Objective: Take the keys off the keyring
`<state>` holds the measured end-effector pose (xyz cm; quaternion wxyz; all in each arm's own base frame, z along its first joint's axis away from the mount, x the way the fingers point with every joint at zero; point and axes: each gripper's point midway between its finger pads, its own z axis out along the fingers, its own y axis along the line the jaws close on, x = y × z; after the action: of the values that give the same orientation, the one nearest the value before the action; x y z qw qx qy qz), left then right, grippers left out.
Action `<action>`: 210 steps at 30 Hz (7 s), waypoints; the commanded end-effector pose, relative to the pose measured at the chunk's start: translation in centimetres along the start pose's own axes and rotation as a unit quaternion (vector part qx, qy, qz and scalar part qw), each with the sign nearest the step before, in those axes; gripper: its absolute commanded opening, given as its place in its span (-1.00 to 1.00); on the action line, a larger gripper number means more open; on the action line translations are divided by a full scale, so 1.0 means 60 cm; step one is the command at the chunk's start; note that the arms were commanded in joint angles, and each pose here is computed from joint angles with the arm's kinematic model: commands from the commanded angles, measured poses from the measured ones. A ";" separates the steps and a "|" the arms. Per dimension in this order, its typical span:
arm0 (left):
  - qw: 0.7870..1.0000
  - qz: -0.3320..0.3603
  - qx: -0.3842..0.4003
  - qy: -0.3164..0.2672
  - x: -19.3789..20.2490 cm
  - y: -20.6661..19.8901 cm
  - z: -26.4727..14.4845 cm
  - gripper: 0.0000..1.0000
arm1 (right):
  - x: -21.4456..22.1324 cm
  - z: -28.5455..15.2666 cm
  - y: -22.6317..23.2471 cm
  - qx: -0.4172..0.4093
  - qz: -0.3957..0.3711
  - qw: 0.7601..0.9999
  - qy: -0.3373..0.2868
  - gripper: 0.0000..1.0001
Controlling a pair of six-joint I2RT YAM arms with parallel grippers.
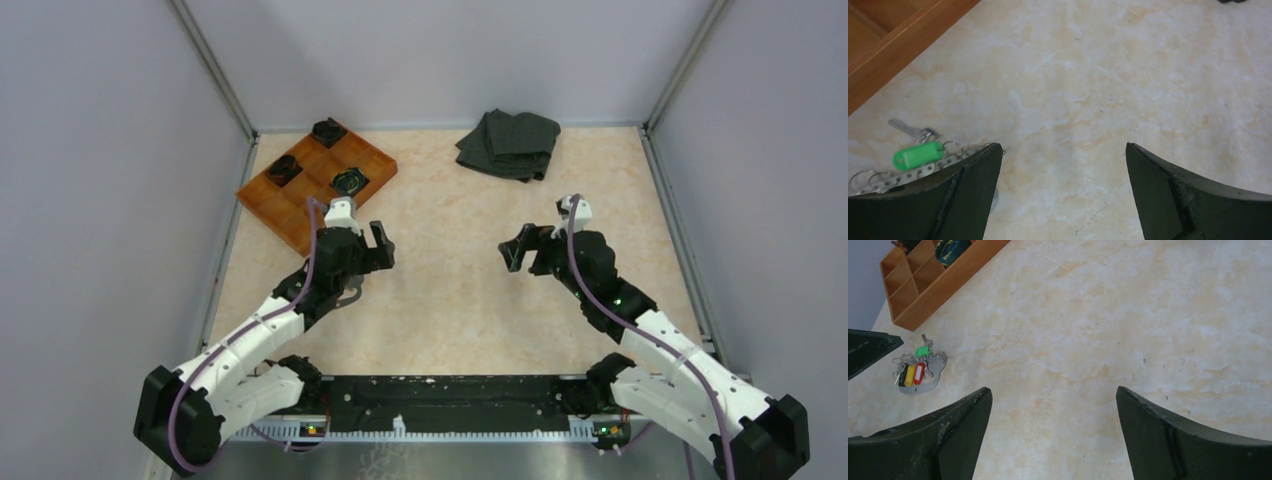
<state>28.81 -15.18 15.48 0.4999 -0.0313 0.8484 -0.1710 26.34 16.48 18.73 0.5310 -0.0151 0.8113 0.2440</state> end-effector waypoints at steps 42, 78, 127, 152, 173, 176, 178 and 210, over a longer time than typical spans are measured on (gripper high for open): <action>0.974 0.049 0.119 0.184 0.200 -0.138 0.064 0.97 | 0.057 0.020 0.031 -0.062 0.015 0.997 0.054 0.79; 0.984 -0.137 0.050 0.104 0.140 0.008 -0.031 0.86 | 0.236 0.279 0.230 -0.023 -0.073 0.968 0.241 -0.23; 0.936 0.006 0.334 -0.110 0.013 -0.127 -0.090 0.60 | 0.071 0.139 0.301 -0.147 0.088 0.974 0.146 -1.00; 0.771 0.184 0.523 -0.314 -0.072 -0.233 -0.244 0.58 | -0.187 -0.035 0.328 -0.208 0.081 0.975 -0.011 -1.00; 0.754 0.182 0.522 -0.356 -0.095 -0.328 -0.211 0.26 | -0.254 -0.127 0.327 -0.240 0.085 0.966 -0.054 -1.00; 0.746 0.181 0.527 -0.365 -0.101 -0.333 -0.218 0.17 | -0.255 -0.131 0.328 -0.244 0.082 0.965 -0.055 -1.00; 0.743 0.182 0.530 -0.367 -0.104 -0.336 -0.219 0.11 | -0.256 -0.134 0.331 -0.250 0.082 0.963 -0.055 -1.00; 0.745 0.106 0.537 -0.382 -0.112 -0.345 -0.205 -0.45 | -0.240 -0.146 0.347 -0.277 0.090 0.956 -0.040 -1.00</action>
<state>20.15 -30.75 28.88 0.6997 0.2951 0.4201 -0.4969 20.27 28.39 37.99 0.4875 -0.0821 0.7312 0.4700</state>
